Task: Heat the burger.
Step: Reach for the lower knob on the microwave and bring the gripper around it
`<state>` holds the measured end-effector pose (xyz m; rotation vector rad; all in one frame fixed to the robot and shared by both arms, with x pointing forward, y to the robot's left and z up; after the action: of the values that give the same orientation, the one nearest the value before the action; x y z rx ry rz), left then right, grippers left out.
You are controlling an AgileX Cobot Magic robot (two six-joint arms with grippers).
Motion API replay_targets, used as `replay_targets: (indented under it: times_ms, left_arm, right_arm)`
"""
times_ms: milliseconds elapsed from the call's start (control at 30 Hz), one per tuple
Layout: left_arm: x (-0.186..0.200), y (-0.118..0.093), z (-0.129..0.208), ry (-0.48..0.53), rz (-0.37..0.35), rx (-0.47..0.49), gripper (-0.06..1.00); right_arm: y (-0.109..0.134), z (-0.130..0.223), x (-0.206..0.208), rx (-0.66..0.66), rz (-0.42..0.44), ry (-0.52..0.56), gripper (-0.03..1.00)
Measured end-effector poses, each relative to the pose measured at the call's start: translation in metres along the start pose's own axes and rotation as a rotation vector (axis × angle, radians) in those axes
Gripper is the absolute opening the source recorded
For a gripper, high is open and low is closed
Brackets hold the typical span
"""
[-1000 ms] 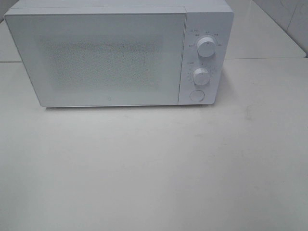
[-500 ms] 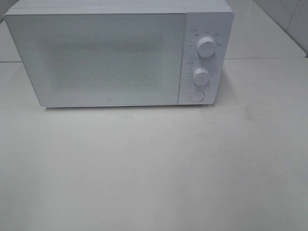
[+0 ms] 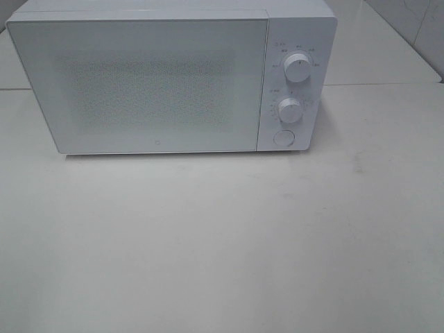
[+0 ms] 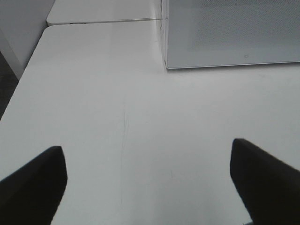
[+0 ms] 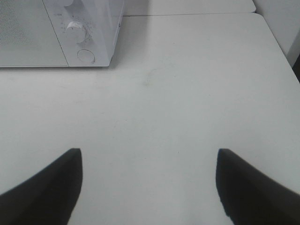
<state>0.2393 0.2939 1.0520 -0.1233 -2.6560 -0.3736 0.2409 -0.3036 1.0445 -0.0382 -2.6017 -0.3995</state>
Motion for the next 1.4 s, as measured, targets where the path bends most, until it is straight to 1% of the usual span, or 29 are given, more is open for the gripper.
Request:
replay_targets:
  times_ms: [200, 567, 667, 700, 833, 867, 1033, 1133, 1167, 1233, 1300, 1367, 1400]
  left_arm:
    - [-0.003, 0.001, -0.001, 0.016, 0.005, 0.001, 0.86]
    - [-0.003, 0.001, -0.002, 0.017, 0.005, 0.002, 0.86]
    - [-0.003, 0.002, -0.001, 0.020, -0.004, 0.012, 0.86]
    - [-0.003, 0.003, -0.001, 0.025, -0.018, 0.024, 0.87]
    - [-0.004, 0.005, 0.000, 0.037, -0.039, 0.049, 0.91]
    - [-0.004, 0.007, 0.000, 0.043, -0.049, 0.077, 0.92]
    - [-0.004, 0.007, 0.000, 0.046, -0.054, 0.106, 0.92]
    - [-0.004, 0.007, 0.000, 0.046, -0.055, 0.107, 0.92]
    - [-0.004, 0.007, 0.000, 0.046, -0.055, 0.109, 0.92]
    - [-0.004, 0.007, 0.000, 0.046, -0.055, 0.109, 0.92]
    - [-0.004, 0.007, 0.000, 0.046, -0.055, 0.109, 0.92]
    - [-0.004, 0.007, 0.000, 0.046, -0.055, 0.109, 0.92]
    - [-0.004, 0.007, 0.000, 0.046, -0.055, 0.109, 0.92]
  right_arm:
    - [0.000, 0.000, 0.000, 0.000, 0.000, 0.000, 0.77]
    - [0.000, 0.000, 0.000, 0.000, 0.000, 0.000, 0.77]
    - [0.000, 0.000, 0.000, 0.000, 0.000, 0.000, 0.77]
    - [0.000, 0.000, 0.000, 0.000, 0.000, 0.000, 0.77]
    - [0.000, 0.000, 0.000, 0.000, 0.000, 0.000, 0.77]
    - [0.000, 0.000, 0.000, 0.000, 0.000, 0.000, 0.77]
    - [0.000, 0.000, 0.000, -0.008, 0.000, 0.000, 0.76]
    - [0.001, -0.003, 0.002, -0.015, -0.009, -0.024, 0.76]
    - [0.003, -0.008, 0.002, -0.015, -0.020, -0.050, 0.76]
    - [0.004, -0.011, 0.001, -0.014, -0.022, -0.056, 0.76]
    - [0.009, -0.022, -0.007, -0.012, -0.033, -0.079, 0.76]
    - [0.010, -0.025, -0.010, -0.011, -0.039, -0.091, 0.76]
    - [0.012, -0.028, -0.018, -0.009, -0.046, -0.105, 0.76]
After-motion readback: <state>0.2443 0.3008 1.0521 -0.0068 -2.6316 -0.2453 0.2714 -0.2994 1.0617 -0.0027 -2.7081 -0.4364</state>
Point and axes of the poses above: a point on each arm's last joint axis where the gripper is mounted, x pointing back along that axis away from the gripper, y along the wrist's bending axis when the last joint is at zero, z = x × y, the point moved 1 cm from there along -x, pointing out along that axis toward the gripper, and after that the axes turned 15 degrees about -x, right-handed, at the moved point
